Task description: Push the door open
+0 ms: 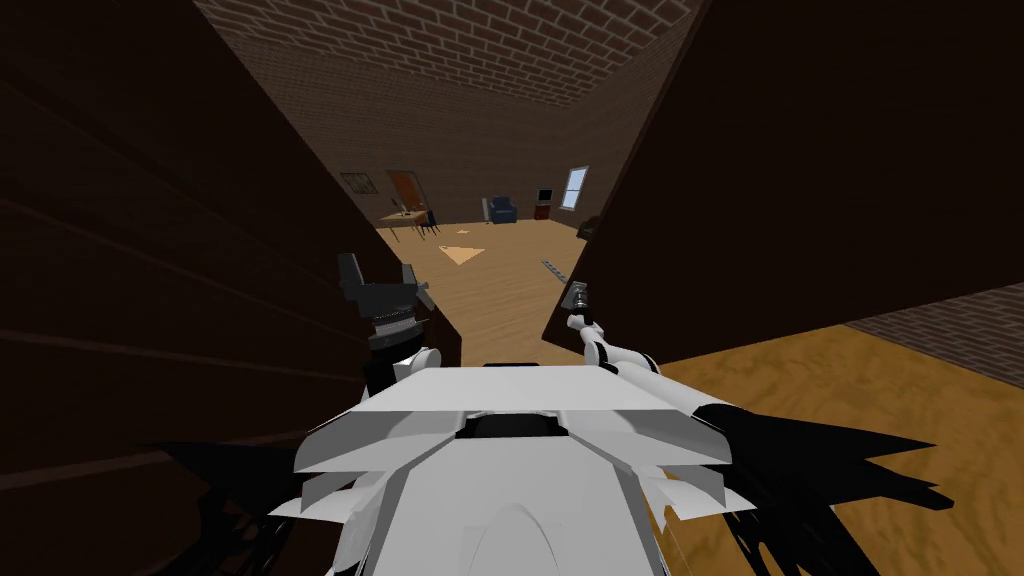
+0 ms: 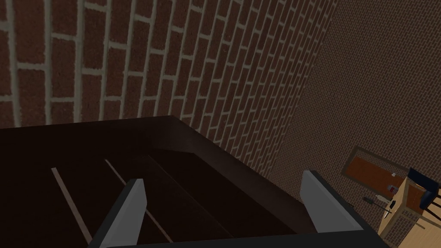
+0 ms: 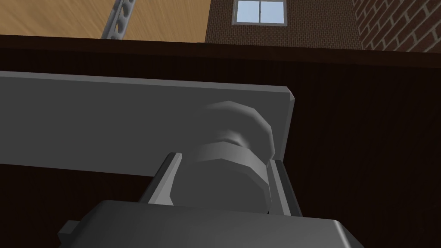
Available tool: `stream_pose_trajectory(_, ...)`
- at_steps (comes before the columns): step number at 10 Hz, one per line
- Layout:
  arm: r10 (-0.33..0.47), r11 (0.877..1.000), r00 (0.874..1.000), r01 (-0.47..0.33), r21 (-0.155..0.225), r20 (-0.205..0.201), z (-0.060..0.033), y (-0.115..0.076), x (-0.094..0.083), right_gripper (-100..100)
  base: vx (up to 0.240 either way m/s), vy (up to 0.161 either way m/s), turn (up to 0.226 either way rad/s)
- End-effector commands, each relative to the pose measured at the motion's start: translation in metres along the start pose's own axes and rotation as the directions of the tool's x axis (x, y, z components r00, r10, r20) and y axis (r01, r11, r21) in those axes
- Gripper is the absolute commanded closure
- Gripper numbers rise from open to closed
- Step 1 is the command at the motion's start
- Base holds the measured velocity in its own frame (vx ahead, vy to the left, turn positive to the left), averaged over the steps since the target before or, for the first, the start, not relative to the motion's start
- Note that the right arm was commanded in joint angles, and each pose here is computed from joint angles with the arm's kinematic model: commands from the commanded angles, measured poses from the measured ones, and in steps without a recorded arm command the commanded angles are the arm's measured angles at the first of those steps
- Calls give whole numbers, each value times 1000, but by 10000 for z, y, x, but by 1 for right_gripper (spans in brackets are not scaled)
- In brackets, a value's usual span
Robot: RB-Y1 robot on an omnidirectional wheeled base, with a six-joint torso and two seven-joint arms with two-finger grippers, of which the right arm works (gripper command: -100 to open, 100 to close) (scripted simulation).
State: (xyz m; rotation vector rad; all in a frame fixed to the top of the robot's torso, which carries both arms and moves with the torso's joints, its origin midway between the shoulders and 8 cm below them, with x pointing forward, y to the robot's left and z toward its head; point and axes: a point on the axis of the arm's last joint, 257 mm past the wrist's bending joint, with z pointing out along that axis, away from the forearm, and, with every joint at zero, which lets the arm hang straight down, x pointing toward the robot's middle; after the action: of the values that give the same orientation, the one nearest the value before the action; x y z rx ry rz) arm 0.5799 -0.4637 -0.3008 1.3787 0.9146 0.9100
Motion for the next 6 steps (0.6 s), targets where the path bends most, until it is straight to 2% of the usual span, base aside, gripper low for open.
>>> stream_pose_trajectory(1, -2, 1000, 1000, 2, -8, 20, 19, 49, -90, 100, 196, 37, -60)
stream_pose_trajectory(3, -1, 1000, 999, 2, -7, 40, 18, 47, -166, 100, 201, 58, -65)
stream_pose_trajectory(4, -2, 1000, 999, 2, -3, 36, 3, 22, -167, 100, 87, 10, -33)
stream_pose_trajectory(5, -2, 1000, 998, 2, -7, 59, 9, 45, -300, 100, 158, 14, -42)
stream_pose_trajectory(6, -1, 1000, 998, 2, -7, 70, 7, 44, -357, 100, 206, 10, -48)
